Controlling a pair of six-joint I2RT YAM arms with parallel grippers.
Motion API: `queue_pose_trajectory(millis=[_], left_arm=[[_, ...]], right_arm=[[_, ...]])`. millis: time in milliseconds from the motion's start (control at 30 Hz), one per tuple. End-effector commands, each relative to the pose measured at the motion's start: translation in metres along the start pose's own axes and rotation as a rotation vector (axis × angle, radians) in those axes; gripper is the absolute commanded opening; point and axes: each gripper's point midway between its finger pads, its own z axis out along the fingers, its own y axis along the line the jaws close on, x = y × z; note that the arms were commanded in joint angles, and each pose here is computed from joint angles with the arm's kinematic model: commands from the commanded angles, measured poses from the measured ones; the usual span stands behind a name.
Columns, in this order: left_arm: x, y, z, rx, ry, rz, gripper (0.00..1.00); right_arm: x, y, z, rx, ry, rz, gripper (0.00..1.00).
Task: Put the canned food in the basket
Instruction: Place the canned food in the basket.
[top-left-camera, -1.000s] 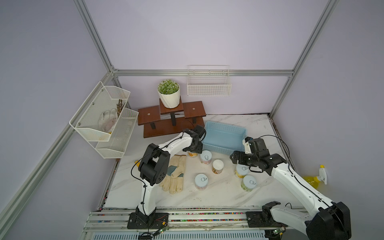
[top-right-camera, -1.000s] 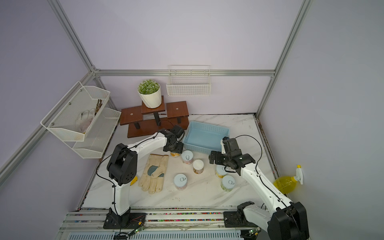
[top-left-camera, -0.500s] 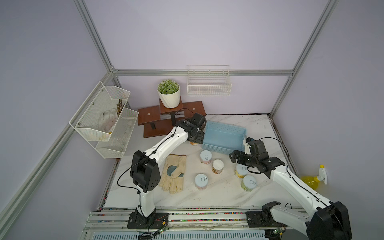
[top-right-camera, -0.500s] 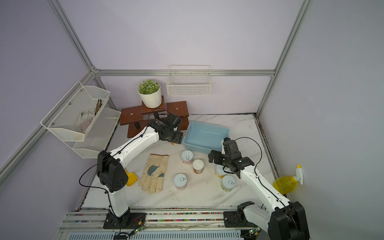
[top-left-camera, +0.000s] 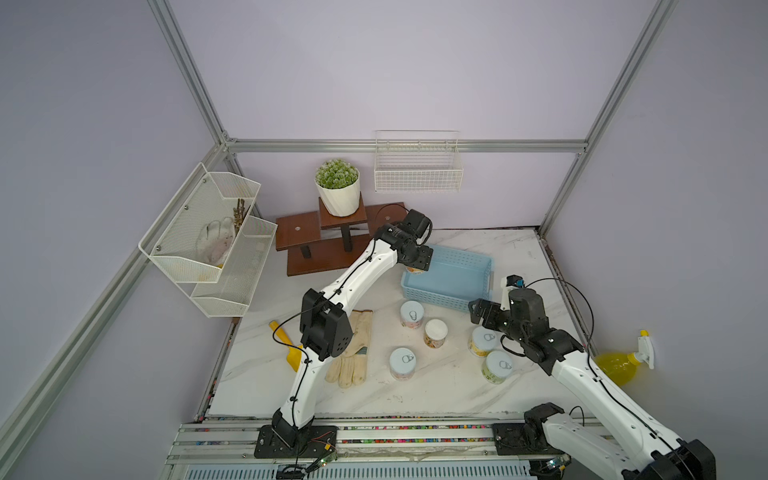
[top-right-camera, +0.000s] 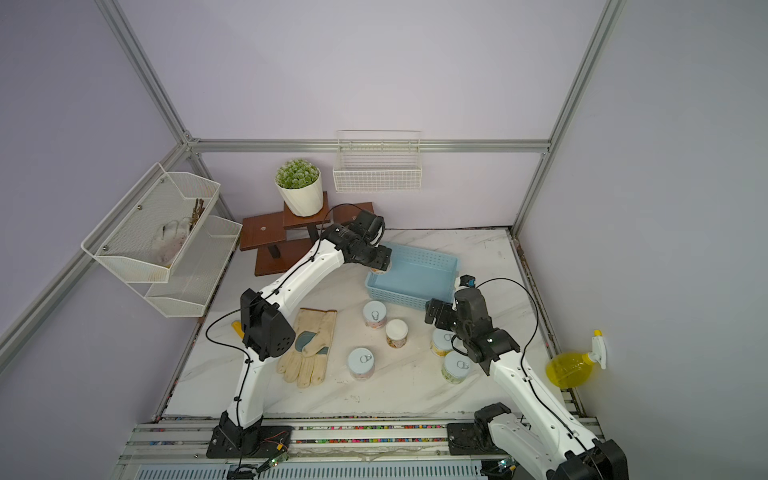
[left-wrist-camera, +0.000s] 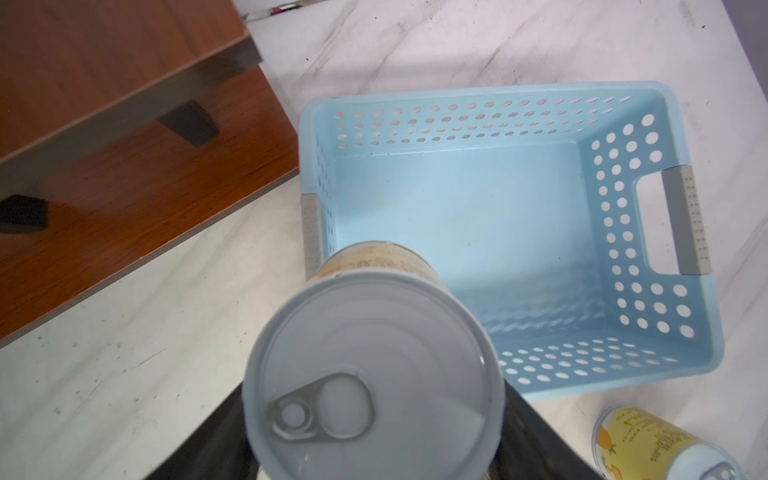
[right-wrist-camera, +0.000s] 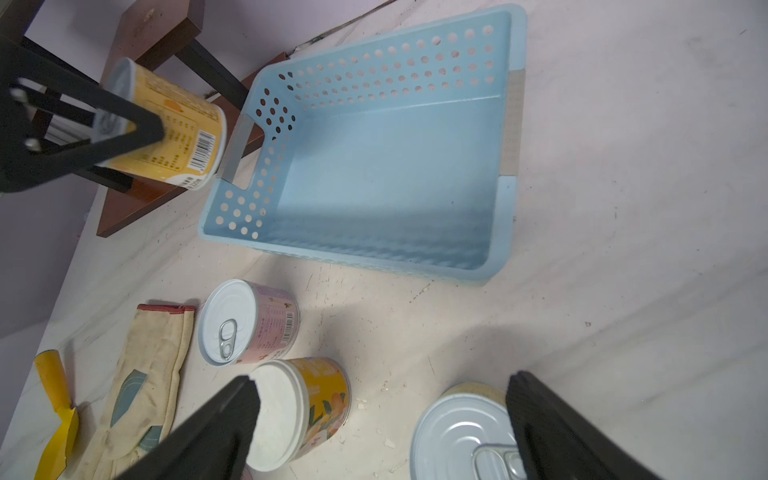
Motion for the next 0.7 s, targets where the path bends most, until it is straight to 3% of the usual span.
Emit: queue_pose_trajectory(millis=[0, 300, 667], left_arm=[[-0.025, -0.022, -0.01, 0.07, -0.081, 0.035, 0.73], [-0.006, -0.031, 0.037, 0.065, -0.024, 0.049, 0.73], [0.011, -0.026, 0.072, 0.005, 0.017, 0.069, 0.73]], right_arm=[[-0.002, -0.008, -0.007, 0.038, -0.031, -0.009, 0.99], [-0.028, -0.004, -0.025, 0.018, -0.166, 0.013, 0.99], [-0.022, -0.009, -0.026, 0.031, -0.157, 0.006, 0.99]])
